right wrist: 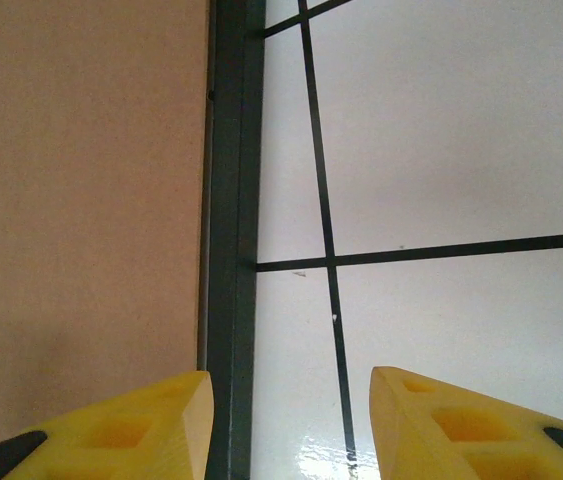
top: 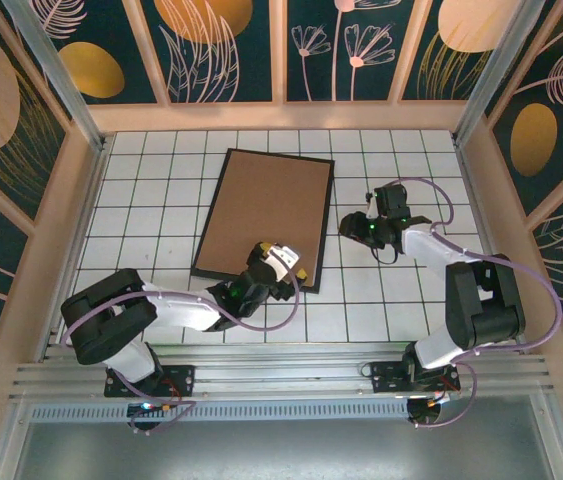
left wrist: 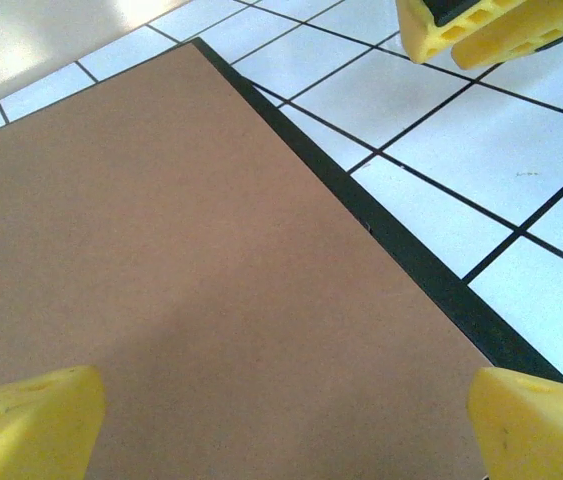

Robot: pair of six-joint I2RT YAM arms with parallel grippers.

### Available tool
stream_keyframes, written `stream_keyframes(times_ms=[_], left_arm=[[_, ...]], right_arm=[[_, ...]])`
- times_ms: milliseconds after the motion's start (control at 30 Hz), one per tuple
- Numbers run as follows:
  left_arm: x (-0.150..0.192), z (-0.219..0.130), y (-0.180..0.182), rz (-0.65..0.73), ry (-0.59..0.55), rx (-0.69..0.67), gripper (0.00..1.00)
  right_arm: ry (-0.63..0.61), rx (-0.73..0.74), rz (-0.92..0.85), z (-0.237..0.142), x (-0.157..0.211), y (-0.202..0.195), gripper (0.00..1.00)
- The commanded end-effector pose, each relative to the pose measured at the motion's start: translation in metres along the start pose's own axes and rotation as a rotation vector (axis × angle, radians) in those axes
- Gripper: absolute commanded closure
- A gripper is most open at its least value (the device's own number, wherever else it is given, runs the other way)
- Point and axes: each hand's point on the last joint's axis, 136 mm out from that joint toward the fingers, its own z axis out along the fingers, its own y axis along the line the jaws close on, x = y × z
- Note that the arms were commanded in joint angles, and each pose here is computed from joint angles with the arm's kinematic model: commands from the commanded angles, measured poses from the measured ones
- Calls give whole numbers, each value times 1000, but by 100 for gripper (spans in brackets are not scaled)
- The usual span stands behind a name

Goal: Put the photo into the frame

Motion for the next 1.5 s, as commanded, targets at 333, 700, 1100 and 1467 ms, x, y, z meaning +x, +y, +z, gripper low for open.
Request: stream_keyframes(times_ms=[333, 700, 1100, 1467], left_arm=[[-11, -3, 136, -521, 94, -185, 1], [67, 44, 259, -985, 256, -264, 3], [83, 80, 258, -984, 323, -219, 5], [89, 85, 255, -983, 339, -205, 4]], right_arm=[[45, 56, -417, 11, 66, 55, 14], [183, 72, -530, 18, 120, 57, 1], [304, 48, -532, 23, 150, 48, 1], [367, 9, -568, 25, 166, 49, 1]])
